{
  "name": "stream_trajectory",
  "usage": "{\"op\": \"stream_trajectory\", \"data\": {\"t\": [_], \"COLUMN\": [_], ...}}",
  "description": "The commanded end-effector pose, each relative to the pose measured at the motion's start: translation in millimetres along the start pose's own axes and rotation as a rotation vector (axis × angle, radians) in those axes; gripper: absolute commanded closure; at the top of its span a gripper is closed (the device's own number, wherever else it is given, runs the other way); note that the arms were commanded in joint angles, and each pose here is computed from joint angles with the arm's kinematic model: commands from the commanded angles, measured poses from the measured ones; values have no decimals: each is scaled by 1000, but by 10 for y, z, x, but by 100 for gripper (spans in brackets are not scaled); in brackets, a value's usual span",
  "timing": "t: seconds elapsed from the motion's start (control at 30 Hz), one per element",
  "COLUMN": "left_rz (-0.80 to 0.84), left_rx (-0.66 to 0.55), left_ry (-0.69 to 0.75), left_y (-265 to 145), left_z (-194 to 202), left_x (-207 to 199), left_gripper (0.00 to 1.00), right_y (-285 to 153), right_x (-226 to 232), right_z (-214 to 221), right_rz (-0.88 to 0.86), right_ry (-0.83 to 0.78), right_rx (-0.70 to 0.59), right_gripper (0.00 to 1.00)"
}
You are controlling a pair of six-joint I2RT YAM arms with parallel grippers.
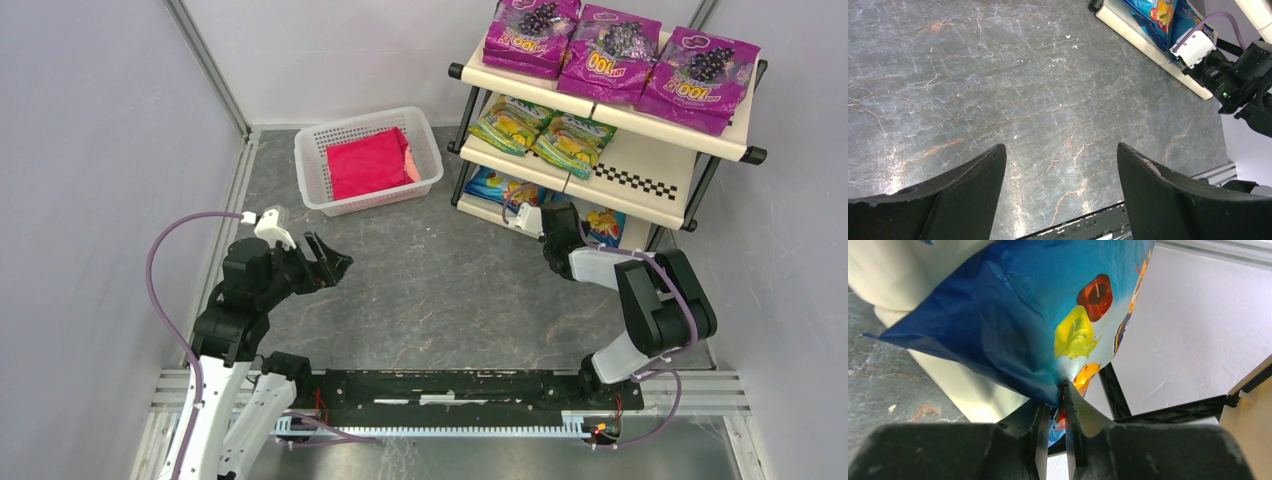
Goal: Place and organize the candy bags onto the shelf
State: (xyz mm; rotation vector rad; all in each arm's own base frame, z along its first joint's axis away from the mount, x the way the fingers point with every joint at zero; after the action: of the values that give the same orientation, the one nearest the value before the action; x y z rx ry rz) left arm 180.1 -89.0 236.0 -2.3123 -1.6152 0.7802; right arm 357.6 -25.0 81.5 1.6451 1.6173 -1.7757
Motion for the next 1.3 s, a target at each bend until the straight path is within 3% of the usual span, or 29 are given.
{"op": "stream_trajectory", "data": {"t": [0.0, 0.17, 0.33, 0.5, 0.6, 0.7, 0.73, 0.77, 0.9, 1.0, 1.1, 1.27], "left_rz": [-8, -8, -12, -9, -8, -2, 1, 1, 9, 35, 53, 67], "left_rx": [-27, -24, -35, -41, -39, -43, -55, -65, -150, -258, -381, -554], "left_ry": [60, 60, 62, 62, 61, 66, 69, 70, 40, 20, 32, 75], "left_y": [38, 46, 27, 17, 21, 7, -13, -34, -207, -456, -747, -1254], "left_z": [-75, -74, -89, -96, -98, -116, -151, -181, -463, -808, -1185, -1759], "left_x": [32, 34, 35, 29, 27, 13, 0, -9, -112, -257, -389, -590], "left_gripper": [13, 13, 13, 13, 12, 11, 10, 9, 1, 0, 0, 0], "right_y": [83, 81, -137, -517, -816, -1268, -1437, -1628, -2463, -3012, -3439, -3849], "right_x": [-195, -154, -86, 119, 305, 377, 385, 334, -304, -953, -1603, -2174], "right_z": [-188, -208, -169, -105, -283, -561, -672, -774, -1117, -1158, -1023, -771], "right_rz": [58, 29, -10, -47, -169, -295, -349, -392, -465, -427, -365, -272], "right_ry": [42, 87, 206, 188, 215, 294, 325, 366, 600, 815, 1088, 1186], "right_rx": [-43, -53, -56, -92, -176, -344, -414, -486, -833, -1029, -1119, -1195], "right_gripper": [79, 73, 49, 29, 27, 20, 6, 2, 2, 2, 2, 2]}}
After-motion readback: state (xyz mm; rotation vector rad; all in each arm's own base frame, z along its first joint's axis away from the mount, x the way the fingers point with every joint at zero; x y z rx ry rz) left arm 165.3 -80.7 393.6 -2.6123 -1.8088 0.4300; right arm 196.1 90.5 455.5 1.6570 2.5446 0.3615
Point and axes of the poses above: each gripper's point midway between its finger pads, its own y axis out along the fingers, its own x axis along the line the jaws close on, z = x × y, the point moved 2 cm from there along -y, back along the fingers, and after that the axes turned 15 degrees about y, right-handed, at the moved point
